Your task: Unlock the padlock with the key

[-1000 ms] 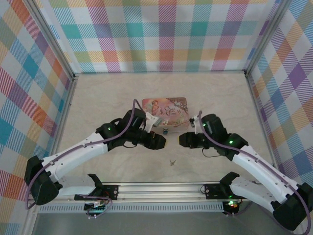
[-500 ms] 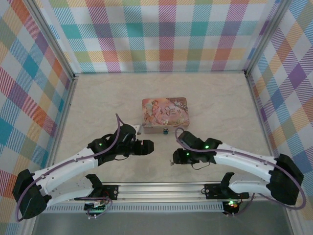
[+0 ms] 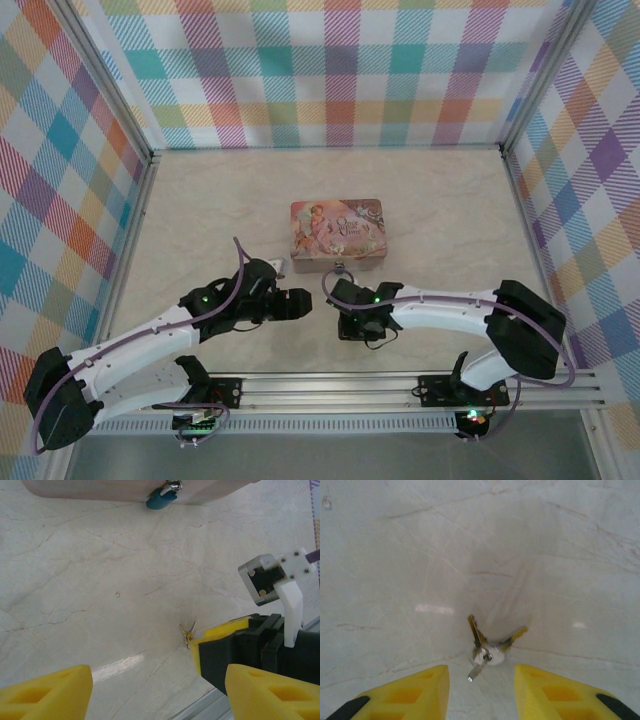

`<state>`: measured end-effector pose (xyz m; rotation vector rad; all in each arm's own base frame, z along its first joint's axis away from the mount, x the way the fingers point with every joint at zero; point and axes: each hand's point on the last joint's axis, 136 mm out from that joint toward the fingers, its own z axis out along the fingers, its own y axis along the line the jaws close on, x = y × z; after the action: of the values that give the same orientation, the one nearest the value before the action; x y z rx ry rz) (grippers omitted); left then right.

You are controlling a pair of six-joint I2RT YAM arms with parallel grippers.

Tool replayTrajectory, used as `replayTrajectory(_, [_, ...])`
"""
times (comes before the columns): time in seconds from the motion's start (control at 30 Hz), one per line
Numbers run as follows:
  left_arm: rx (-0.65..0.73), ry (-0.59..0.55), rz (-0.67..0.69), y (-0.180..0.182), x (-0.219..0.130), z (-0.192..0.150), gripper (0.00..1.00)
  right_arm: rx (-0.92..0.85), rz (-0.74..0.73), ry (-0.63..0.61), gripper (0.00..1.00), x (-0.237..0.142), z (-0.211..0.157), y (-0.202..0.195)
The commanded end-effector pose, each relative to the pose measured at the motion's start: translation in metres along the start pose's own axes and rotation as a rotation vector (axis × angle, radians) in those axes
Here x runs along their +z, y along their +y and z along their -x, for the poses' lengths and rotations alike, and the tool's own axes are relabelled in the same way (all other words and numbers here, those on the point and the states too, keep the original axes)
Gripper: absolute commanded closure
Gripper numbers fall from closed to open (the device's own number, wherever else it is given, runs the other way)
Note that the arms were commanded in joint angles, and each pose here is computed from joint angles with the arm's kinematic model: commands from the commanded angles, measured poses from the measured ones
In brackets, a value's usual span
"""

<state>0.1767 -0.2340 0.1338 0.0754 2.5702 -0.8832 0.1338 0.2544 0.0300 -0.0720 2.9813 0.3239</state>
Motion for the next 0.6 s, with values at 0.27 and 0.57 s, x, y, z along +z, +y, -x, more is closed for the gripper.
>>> replayTrajectory(0.27, [-0.019,-0.037,-0.002,0.006,0.000,0.002,0.29,0.031,-0.035,0.033,0.69,0.013,-0.002,0.003])
replayTrajectory(0.57, [-0.030,-0.049,0.009,0.010,0.000,0.003,0.29,0.034,-0.038,0.036,0.94,0.031,-0.006,-0.003])
